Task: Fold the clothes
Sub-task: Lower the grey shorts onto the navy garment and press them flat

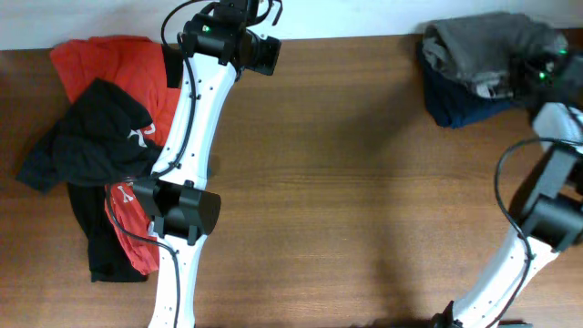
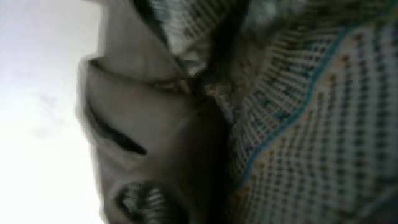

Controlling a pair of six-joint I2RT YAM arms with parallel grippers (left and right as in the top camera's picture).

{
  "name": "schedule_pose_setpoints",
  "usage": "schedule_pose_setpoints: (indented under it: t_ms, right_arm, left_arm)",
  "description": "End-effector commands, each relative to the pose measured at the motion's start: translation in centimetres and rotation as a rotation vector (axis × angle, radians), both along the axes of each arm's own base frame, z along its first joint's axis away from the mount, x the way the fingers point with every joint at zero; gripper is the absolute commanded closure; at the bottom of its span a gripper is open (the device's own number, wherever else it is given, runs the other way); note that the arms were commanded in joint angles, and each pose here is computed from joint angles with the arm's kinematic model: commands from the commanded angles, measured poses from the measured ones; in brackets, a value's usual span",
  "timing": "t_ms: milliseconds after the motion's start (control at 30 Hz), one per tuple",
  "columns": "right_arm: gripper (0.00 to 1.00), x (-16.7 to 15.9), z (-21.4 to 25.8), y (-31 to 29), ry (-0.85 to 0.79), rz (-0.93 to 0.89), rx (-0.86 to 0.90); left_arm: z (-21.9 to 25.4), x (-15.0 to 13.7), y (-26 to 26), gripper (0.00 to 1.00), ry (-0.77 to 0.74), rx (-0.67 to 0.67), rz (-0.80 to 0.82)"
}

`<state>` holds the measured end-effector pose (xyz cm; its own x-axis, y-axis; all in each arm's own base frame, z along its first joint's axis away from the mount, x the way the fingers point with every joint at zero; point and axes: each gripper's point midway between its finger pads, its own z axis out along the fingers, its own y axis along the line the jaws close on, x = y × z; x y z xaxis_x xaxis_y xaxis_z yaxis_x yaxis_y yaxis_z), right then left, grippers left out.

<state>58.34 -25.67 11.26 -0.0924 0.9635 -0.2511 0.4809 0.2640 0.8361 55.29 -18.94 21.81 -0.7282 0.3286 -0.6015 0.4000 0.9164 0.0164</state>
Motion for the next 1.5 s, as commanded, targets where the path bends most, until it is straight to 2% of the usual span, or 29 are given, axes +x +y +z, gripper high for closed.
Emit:
schedule_pose_setpoints:
  t_ms: [0,67,200,267,400,467,500,667,767,867,1067,1167,1267,1400,1467]
  right_arm:
    - [0.48,-2.7,6.8,1.5,-0.01,0.172,-0.151]
    - [0.38,-5.4,7.2,2.0,0.085,0.266,-0.27]
    - [0.34,-8.0,8.4,3.1,0.144,0.415,-0.445]
    - [0.3,-8.2,9.3,3.5,0.134,0.48,-0.551]
    - [0.24,-5.6,11.2,4.4,0.05,0.606,-0.883]
    - [0.22,-4.0,12.1,3.8,0.067,0.569,-1.048]
    - [0.19,-2.0,13.1,3.6,0.064,0.532,-1.205]
    - [0.0,2.4,12.8,4.7,-0.019,0.479,-1.39]
    - [0.01,5.1,9.3,4.5,-0.071,0.443,-1.422]
    - [0.01,6.1,4.8,3.3,-0.044,0.396,-1.375]
    - [0.01,5.2,-8.0,2.9,0.138,0.485,-1.207]
    - [0.01,4.1,-12.0,3.3,0.206,0.536,-1.14]
    - [0.01,3.5,-13.3,3.5,0.239,0.561,-1.113]
    - [0.01,4.0,-10.9,3.4,0.213,0.541,-1.135]
    - [0.01,4.2,-7.9,3.3,0.187,0.52,-1.157]
  left_arm:
    - [0.6,0.4,0.4,0.5,-0.018,-0.017,0.03]
    - [0.2,0.5,0.3,0.49,-0.011,-0.014,0.03]
    - [-0.1,0.6,0.3,0.49,-0.007,-0.012,0.031]
    - [-0.1,0.6,0.3,0.49,-0.006,-0.012,0.03]
    - [-0.1,0.9,0.2,0.49,-0.017,-0.015,0.03]
    - [-0.1,1.0,0.2,0.49,-0.021,-0.017,0.03]
    - [-0.5,1.2,0.1,0.49,-0.018,-0.015,0.03]
    - [-2.4,1.4,0.0,0.49,0.014,-0.005,0.03]
    - [-3.5,1.6,0.0,0.49,0.03,0.001,0.03]
    - [-3.7,1.6,0.0,0.49,0.034,0.002,0.03]
    - [-3.6,1.7,-0.1,0.49,0.027,0.0,0.03]
    - [-3.5,1.8,-0.1,0.49,0.026,0.0,0.03]
    - [-3.5,1.9,0.3,0.49,0.021,0.011,0.042]
    - [-3.5,2.0,0.6,0.48,0.015,0.025,0.053]
    - [-3.5,2.1,0.9,0.3,0.015,0.027,0.059]
